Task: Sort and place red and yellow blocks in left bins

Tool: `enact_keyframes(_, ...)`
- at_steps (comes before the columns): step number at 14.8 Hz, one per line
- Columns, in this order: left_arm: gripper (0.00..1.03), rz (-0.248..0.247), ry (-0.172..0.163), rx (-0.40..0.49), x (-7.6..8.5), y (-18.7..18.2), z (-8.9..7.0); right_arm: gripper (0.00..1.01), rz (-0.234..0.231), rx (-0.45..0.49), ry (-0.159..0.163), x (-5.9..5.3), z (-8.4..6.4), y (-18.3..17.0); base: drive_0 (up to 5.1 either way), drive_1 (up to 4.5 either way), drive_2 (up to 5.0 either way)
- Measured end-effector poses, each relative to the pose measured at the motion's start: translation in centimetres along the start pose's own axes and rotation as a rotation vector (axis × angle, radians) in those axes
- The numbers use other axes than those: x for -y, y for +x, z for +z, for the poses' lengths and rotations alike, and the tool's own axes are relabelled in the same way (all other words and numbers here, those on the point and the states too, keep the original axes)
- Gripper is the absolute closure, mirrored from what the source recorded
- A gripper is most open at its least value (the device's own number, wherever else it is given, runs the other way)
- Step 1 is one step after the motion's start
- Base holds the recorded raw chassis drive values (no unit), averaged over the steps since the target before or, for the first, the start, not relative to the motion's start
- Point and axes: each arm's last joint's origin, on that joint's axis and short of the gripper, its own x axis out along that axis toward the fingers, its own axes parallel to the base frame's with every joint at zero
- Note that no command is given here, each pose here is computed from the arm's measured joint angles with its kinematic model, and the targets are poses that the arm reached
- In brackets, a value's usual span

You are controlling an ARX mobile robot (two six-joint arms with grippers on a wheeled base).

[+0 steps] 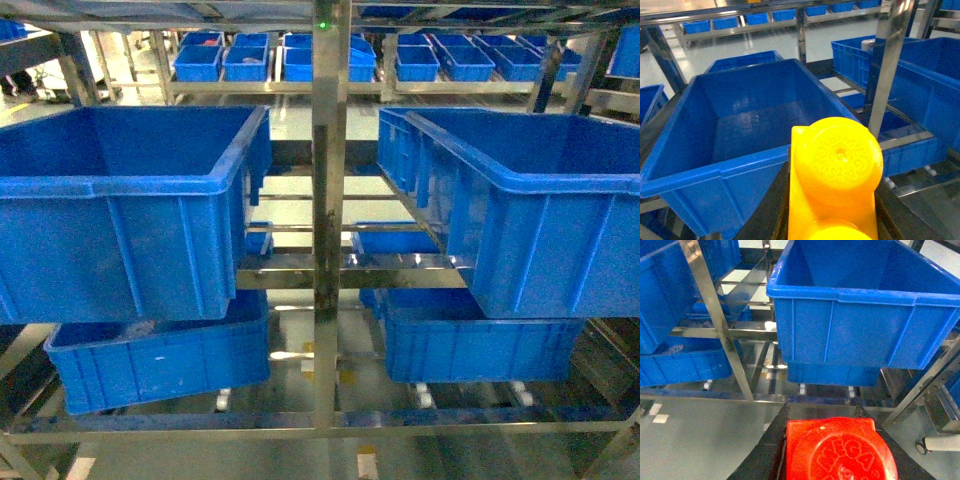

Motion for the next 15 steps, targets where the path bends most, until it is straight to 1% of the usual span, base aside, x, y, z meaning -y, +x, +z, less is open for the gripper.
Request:
enact_keyframes(1,0.76,-0.01,-0.001,-0.004,0.09,0.02,-0.05,0.73,0.0,0.003,0.0,0.01,0.03,-0.01,-0.1,4.17,-4.4)
enact_keyframes(3,0.76,-0.008,0.003,0.011,0.11,-0.15,0.15,0.73,-0.001,0.014,-0.001,-0.01,0.11,-0.16,0.0,4.24,-4.2)
enact_keyframes(10,0.76,-0.006,-0.001,-0.003,0.05,-0.03,-0.02,0.73,-0.001,0.008,-0.001,-0.01,0.06,-0.1,0.0,4.25,-4.2)
enact_keyframes(12,0.76,-0.008,0.001,0.005,0.08,-0.07,0.06,0.73,-0.002,0.012,-0.002,0.01,0.1,-0.09,0.0,0.0,0.0)
enact_keyframes(13,0.76,-0.006,-0.005,-0.017,0.01,0.18,-0.22,0.73,-0.001,-0.003,0.0,0.01,-0.02,0.02,0.0,0.0,0.0)
enact_keyframes(15,0.76,-0.006,-0.002,-0.007,0.03,0.09,-0.09,0.73,-0.002,0.005,-0.001,0.01,0.05,-0.01,0.0,0.0,0.0)
